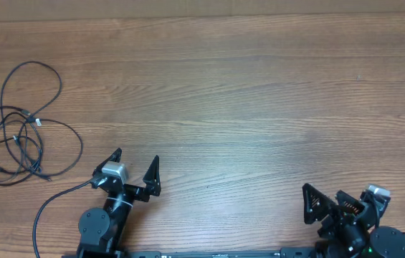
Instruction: Untangle cables
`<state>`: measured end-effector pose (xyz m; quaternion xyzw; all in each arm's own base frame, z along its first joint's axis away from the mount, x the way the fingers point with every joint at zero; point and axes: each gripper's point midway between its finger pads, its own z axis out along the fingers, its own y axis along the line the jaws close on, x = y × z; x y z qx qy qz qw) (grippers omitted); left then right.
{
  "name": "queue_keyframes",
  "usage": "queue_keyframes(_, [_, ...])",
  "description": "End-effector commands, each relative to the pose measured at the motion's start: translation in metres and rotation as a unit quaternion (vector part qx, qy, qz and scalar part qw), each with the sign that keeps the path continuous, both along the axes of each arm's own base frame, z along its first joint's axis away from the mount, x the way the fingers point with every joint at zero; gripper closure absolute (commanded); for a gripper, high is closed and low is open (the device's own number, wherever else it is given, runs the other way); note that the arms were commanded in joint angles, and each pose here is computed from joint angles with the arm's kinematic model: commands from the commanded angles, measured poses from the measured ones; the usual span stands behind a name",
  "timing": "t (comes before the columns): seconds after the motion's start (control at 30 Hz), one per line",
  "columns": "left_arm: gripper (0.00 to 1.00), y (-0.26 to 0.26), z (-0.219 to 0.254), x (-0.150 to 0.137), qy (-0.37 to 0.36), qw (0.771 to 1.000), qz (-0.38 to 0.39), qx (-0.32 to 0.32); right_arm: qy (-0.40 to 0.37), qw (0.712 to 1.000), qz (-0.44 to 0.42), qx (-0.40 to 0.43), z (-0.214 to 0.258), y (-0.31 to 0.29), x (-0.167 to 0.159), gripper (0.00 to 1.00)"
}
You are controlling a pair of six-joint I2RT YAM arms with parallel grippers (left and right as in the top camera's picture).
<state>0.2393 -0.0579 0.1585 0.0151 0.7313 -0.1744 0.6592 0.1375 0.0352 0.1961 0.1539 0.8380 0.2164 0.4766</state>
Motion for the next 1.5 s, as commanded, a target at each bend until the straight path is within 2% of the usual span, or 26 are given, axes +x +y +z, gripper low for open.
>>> queue_keyframes(0.0, [0.00, 0.003, 0.000, 0.000, -0.006, 1.000, 0.008, 0.013, -0.013, 1.000, 0.000, 0.004, 0.000, 0.001, 0.006, 0.00])
queue_keyframes(0.1, [0.00, 0.003, 0.000, 0.000, -0.006, 1.000, 0.008, 0.013, -0.059, 0.998, 0.000, 0.012, 0.016, 0.004, 0.020, 0.00])
queue_keyframes(0.3, [0.00, 0.003, 0.000, 0.000, -0.006, 1.000, 0.008, 0.013, -0.243, 0.969, 0.000, 0.044, 0.082, 0.010, 0.057, 0.00])
queue_keyframes(0.37, [0.01, 0.003, 0.000, 0.000, -0.006, 1.000, 0.008, 0.013, -0.294, 0.954, 0.000, 0.053, 0.091, 0.012, 0.067, 0.00])
queue_keyframes(0.47, [0.00, 0.003, 0.000, 0.000, -0.006, 1.000, 0.008, 0.013, -0.320, 0.946, 0.000, 0.058, 0.086, 0.013, 0.076, 0.00])
queue_keyframes(0.57, [0.00, 0.003, 0.000, 0.000, -0.006, 1.000, 0.008, 0.013, -0.315, 0.947, 0.000, 0.057, 0.067, 0.015, 0.084, 0.00])
queue_keyframes(0.9, [0.01, 0.003, 0.000, 0.000, -0.006, 1.000, 0.008, 0.013, -0.232, 0.972, 0.001, 0.043, -0.019, 0.019, 0.103, 0.00])
queue_keyframes(1.47, [0.00, 0.003, 0.000, 0.000, -0.006, 1.000, 0.008, 0.013, -0.219, 0.975, 0.001, 0.040, -0.026, 0.019, 0.103, 0.00])
